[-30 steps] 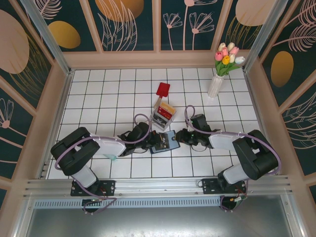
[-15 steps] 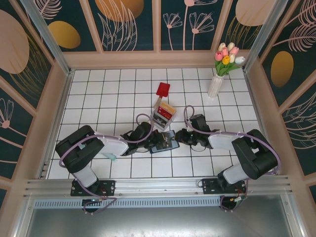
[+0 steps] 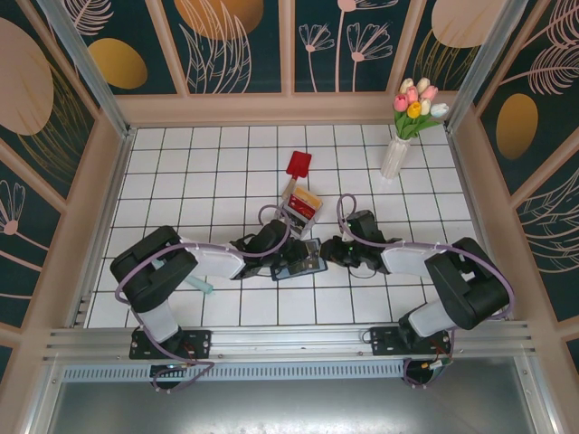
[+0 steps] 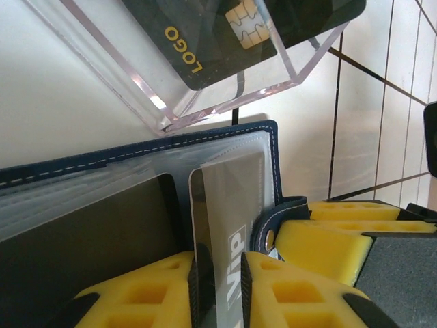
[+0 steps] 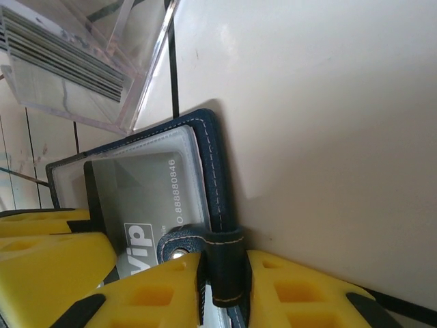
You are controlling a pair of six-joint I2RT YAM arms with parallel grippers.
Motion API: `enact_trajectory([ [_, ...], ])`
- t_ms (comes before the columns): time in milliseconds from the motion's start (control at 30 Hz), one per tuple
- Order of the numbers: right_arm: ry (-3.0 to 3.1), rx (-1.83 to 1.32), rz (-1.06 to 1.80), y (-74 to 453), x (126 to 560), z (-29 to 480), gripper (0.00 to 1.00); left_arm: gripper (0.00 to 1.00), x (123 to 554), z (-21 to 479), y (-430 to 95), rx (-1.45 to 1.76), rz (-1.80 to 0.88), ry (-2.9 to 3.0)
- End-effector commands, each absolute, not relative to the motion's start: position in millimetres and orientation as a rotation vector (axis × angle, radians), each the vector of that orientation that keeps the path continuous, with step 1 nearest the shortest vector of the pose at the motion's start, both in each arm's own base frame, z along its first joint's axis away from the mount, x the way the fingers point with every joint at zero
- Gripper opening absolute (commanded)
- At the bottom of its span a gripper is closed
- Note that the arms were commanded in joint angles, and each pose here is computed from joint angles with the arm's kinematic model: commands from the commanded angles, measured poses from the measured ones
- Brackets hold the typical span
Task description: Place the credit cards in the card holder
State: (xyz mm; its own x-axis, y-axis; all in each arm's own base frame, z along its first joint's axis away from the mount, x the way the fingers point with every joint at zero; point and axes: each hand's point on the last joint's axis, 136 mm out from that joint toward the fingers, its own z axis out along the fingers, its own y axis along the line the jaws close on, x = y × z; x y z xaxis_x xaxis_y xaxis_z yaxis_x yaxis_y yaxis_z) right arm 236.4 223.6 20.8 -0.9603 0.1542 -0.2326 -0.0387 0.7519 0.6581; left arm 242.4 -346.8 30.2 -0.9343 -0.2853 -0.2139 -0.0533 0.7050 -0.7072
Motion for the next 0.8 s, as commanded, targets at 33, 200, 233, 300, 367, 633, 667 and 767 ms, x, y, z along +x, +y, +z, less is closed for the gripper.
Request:
enact_trajectory([
  [33, 2.726, 0.054, 1.066, 230.8, 218.2, 17.0, 0.22, 0.26, 237.0, 24.0, -336.4, -0.212, -0.921, 2.659],
  [200, 2.727, 0.043, 1.085, 233.1, 217.2, 18.3, 0.18, 0.27, 234.7, 23.5, -336.0, -0.166, -0.893, 2.682],
  [233, 2.725, 0.038, 1.095, 234.0, 216.8, 19.1, 0.16, 0.27, 234.1, 25.9, -339.7, -0.145, -0.920, 2.675],
  [300, 2.723, 0.029, 1.118, 236.2, 215.1, 20.2, 0.16, 0.28, 233.3, 36.0, -351.8, -0.096, -1.003, 2.653],
  [367, 2.725, 0.023, 1.133, 237.8, 213.6, 20.3, 0.16, 0.29, 231.1, 44.9, -367.8, -0.037, -1.106, 2.639],
  [633, 2.742, 0.087, 1.011, 225.8, 220.2, 13.4, 0.20, 0.31, 232.2, 31.9, -357.6, -0.080, -1.007, 2.682],
  [667, 2.743, 0.109, 0.957, 220.5, 223.8, 12.6, 0.22, 0.31, 232.3, 27.3, -348.0, -0.103, -0.939, 2.696],
  [767, 2.734, 0.112, 0.846, 210.9, 232.8, 14.3, 0.24, 0.33, 232.1, 23.8, -320.7, -0.152, -0.789, 2.699],
])
